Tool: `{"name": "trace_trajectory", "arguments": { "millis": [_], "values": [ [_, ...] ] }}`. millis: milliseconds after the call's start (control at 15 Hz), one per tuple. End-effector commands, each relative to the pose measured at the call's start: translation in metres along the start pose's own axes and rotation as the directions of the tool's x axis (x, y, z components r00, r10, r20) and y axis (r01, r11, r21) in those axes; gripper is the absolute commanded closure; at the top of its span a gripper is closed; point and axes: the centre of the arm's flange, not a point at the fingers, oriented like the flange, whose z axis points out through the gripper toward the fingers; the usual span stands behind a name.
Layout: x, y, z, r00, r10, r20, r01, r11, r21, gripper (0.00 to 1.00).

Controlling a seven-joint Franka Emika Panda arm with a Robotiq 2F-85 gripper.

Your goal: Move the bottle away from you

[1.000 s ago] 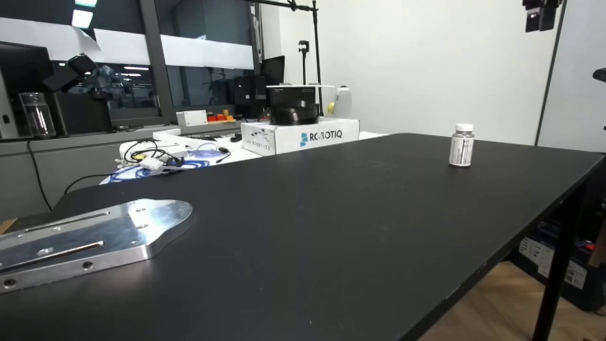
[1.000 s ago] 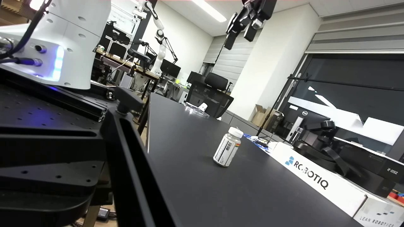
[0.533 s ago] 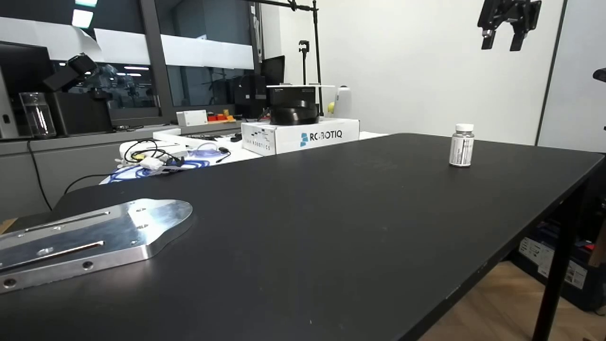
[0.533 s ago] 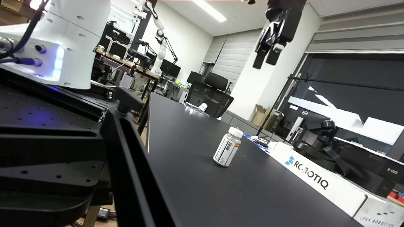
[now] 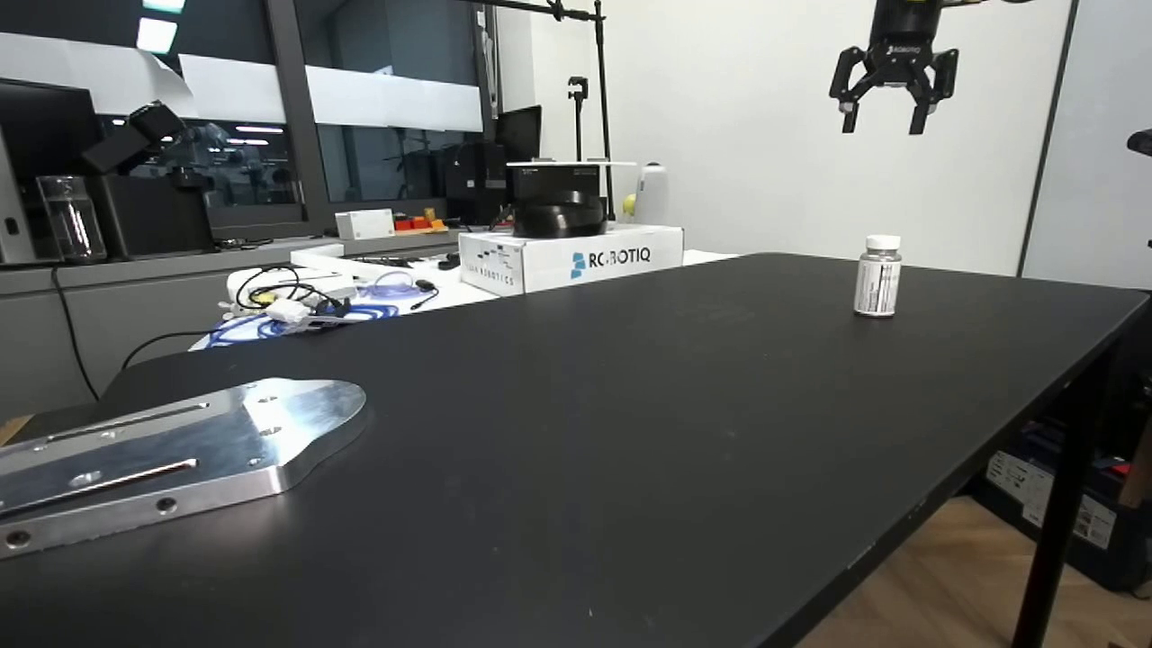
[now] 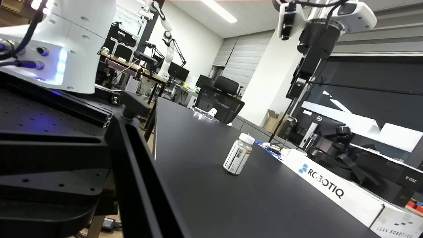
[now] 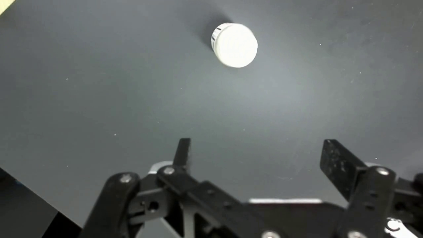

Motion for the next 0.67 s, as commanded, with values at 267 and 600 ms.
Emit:
{"name": "trace_trajectory", "arguments": {
  "millis": [267,600],
  "values": [
    [0.005,-0.053,0.076,0.983,0.175,0.060,-0.172,0.984,-0.054,0.00],
    [-0.005,-0.052,0.112,0.969,0.204,0.143,-0.197,0.979,-0.059,0.00]
  ]
}}
